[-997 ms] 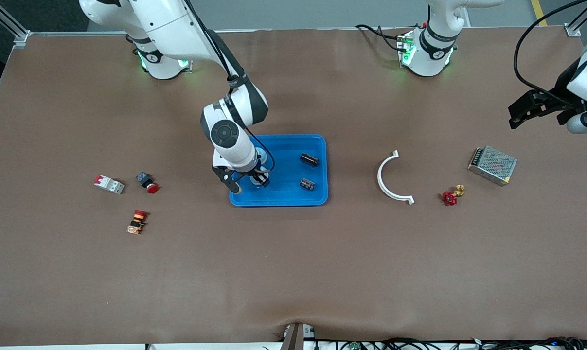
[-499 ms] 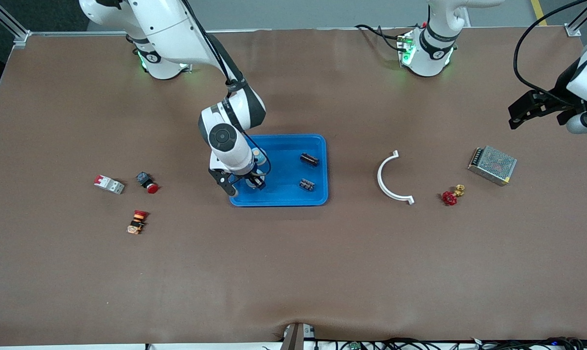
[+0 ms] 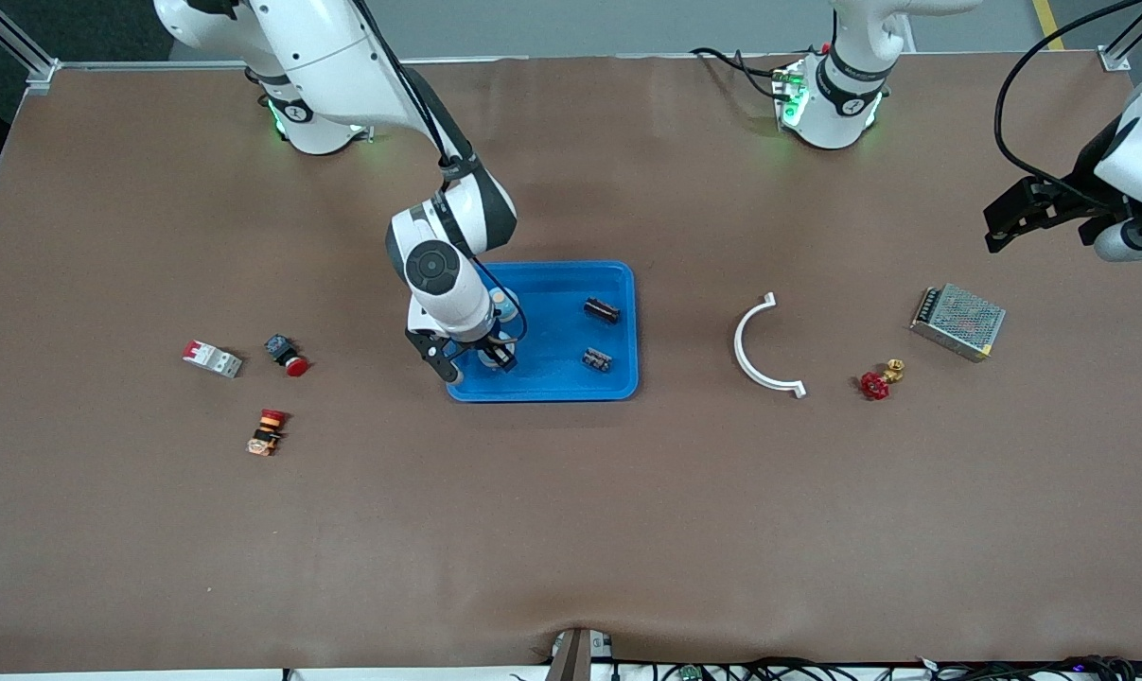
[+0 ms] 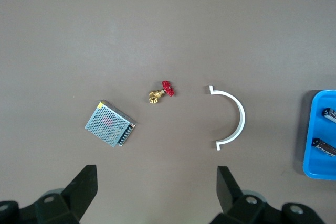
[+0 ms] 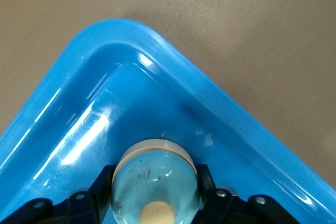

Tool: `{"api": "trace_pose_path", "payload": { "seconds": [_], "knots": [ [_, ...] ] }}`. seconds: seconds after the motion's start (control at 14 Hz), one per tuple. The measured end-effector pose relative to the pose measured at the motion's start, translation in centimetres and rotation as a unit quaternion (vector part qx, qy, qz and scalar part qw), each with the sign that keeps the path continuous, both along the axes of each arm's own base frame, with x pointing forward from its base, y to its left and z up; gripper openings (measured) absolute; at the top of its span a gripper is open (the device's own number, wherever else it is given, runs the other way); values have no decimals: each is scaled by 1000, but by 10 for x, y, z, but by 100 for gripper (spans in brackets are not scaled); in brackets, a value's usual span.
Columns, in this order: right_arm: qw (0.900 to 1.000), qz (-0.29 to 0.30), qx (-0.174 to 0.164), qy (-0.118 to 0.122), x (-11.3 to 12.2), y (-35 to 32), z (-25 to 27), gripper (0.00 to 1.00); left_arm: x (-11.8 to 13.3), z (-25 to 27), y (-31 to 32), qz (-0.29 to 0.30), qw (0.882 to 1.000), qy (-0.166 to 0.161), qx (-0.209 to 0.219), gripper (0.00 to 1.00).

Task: Place electrolytic capacitor and blue bell in tray
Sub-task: 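Carry the blue bell into the tray with the right gripper, then open the right gripper and withdraw it to the rest pose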

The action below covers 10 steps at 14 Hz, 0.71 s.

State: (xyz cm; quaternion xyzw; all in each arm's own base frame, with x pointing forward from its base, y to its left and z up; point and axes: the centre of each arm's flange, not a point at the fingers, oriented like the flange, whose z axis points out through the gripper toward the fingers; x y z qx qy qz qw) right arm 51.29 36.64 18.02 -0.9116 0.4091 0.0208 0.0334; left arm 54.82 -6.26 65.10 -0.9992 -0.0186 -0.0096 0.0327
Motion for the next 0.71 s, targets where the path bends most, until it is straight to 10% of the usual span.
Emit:
{"api": "trace_pose_path", "payload": {
  "seconds": [0.21,0.71],
  "knots": [
    [1000,-2,0,-2,3,-2,0,100,0,-1,0,0,1000,1,0,100],
    [996,11,-25,81,27,-9,63,100,2,-5,-1,0,1000,4,0,100]
  ]
}}
